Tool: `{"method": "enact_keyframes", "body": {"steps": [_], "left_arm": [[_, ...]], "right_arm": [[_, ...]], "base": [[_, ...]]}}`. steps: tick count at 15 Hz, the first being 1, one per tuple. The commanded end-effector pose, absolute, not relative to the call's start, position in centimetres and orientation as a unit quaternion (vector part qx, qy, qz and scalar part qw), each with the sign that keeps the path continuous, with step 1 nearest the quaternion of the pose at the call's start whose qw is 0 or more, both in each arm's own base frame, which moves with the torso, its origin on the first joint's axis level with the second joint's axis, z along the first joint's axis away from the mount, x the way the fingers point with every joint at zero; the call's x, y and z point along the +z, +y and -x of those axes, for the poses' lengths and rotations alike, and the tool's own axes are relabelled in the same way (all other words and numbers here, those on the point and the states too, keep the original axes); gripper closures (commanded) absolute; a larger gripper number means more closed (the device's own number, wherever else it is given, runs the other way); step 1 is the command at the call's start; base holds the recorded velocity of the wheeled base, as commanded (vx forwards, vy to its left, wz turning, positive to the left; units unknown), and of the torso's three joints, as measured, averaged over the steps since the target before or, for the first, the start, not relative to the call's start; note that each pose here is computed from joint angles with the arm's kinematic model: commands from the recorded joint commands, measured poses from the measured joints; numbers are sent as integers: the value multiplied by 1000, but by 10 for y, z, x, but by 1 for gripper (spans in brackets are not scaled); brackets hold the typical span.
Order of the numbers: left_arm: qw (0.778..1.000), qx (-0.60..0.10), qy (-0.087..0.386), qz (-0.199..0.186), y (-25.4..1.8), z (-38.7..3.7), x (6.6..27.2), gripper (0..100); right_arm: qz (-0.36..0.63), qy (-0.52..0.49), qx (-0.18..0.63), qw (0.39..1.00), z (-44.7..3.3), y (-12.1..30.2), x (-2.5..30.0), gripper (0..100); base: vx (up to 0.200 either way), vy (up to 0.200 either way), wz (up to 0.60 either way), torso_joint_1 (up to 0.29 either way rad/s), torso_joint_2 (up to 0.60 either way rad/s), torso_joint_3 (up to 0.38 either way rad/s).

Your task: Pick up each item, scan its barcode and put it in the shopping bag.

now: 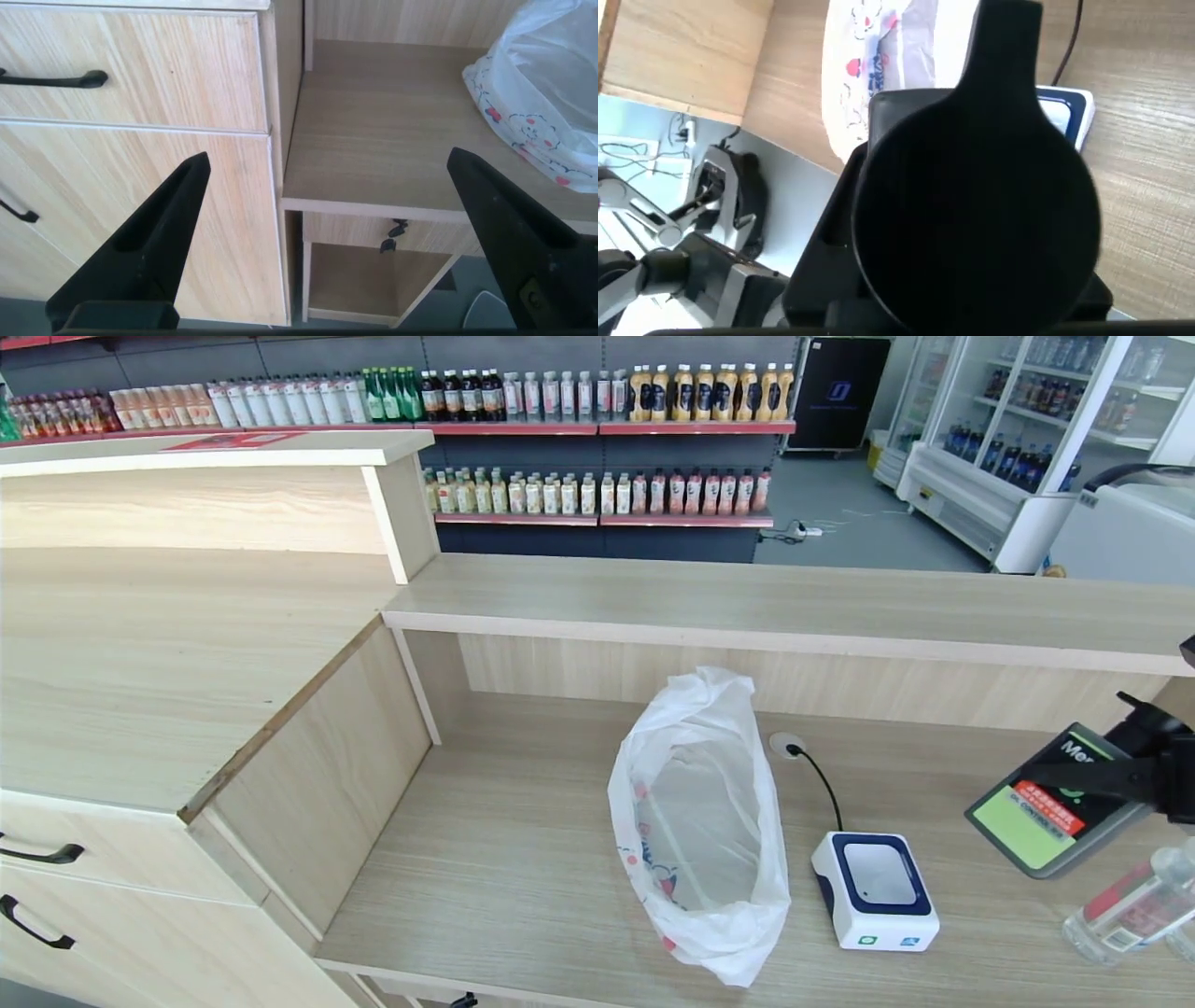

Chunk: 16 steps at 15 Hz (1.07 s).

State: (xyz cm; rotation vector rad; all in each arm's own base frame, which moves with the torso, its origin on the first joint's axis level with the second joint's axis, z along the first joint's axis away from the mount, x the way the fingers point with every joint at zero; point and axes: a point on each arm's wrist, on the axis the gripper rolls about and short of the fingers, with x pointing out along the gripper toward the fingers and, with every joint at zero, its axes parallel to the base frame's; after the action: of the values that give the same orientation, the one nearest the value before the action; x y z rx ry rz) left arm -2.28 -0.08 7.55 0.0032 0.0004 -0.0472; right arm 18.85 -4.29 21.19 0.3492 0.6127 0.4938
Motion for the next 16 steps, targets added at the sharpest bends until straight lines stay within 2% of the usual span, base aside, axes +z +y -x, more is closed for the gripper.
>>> {"method": "enact_keyframes", "body": {"steps": [1,3,8,16], "left_arm": [[1000,-24,1,-2,-1,23,76,0],[1000,-24,1,-2,-1,23,76,0],[1000,-24,1,-2,-1,23,76,0],[1000,-24,1,-2,-1,23,76,0]], "right_arm": [[-209,320,245,891,-206,-64,188,100],[-214,311,279,883,-210,-73,178,100],[-205,320,295,877,-206,-83,149,100],[-195,299,329,874,-220,-99,129,100]], "base": [[0,0,0,0,0,0],[0,0,0,0,0,0],[0,0,0,0,0,0],[0,0,0,0,0,0]]}}
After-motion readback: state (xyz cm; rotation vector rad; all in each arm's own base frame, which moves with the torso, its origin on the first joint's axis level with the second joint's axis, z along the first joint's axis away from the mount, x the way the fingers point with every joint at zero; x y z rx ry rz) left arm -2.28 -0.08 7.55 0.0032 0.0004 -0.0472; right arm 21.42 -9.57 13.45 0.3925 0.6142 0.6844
